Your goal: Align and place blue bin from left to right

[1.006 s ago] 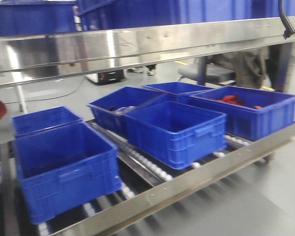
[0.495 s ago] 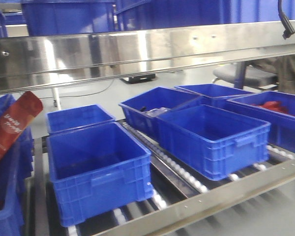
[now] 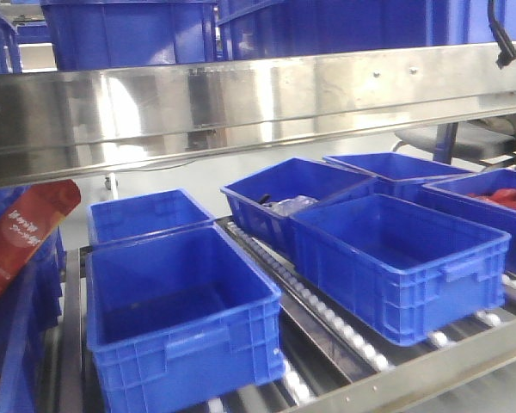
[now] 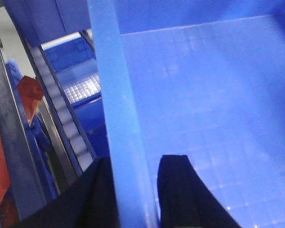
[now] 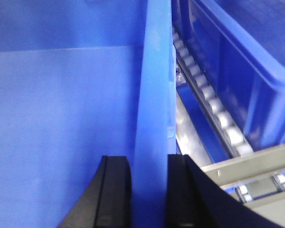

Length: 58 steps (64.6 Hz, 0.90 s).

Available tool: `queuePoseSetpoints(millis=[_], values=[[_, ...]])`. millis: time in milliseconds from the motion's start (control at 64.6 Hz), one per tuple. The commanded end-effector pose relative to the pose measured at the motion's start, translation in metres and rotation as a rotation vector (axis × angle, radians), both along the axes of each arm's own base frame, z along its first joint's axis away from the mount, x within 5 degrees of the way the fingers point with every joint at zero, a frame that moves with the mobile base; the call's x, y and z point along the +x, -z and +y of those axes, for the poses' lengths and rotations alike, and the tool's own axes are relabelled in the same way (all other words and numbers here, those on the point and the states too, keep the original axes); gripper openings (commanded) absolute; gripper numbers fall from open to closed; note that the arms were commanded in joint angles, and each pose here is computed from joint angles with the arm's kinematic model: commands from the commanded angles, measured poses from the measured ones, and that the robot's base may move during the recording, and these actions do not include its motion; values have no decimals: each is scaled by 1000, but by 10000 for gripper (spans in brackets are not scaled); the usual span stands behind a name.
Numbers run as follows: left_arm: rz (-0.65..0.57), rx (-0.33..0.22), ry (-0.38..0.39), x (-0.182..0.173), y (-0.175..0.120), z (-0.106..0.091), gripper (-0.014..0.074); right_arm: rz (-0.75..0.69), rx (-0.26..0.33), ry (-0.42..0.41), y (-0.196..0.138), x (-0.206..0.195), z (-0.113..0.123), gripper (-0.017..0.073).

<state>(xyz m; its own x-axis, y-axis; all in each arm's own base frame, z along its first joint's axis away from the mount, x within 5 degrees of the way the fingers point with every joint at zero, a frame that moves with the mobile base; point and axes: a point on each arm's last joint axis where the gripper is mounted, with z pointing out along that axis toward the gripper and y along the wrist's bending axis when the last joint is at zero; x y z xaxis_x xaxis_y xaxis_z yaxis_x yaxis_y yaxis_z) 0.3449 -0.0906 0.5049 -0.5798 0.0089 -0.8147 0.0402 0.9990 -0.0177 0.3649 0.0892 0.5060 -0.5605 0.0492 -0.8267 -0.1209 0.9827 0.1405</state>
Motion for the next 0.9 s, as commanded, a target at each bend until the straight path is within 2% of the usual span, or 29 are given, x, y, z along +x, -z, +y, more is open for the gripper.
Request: queuePoseSetpoints(millis=[0,882], values=[[-95,11,7,-8,-16,3,-16,-180,-17,17,-24,-5,-6,-78],[-95,11,7,-8,-16,3,-16,-180,-17,17,-24,-5,-6,-78]])
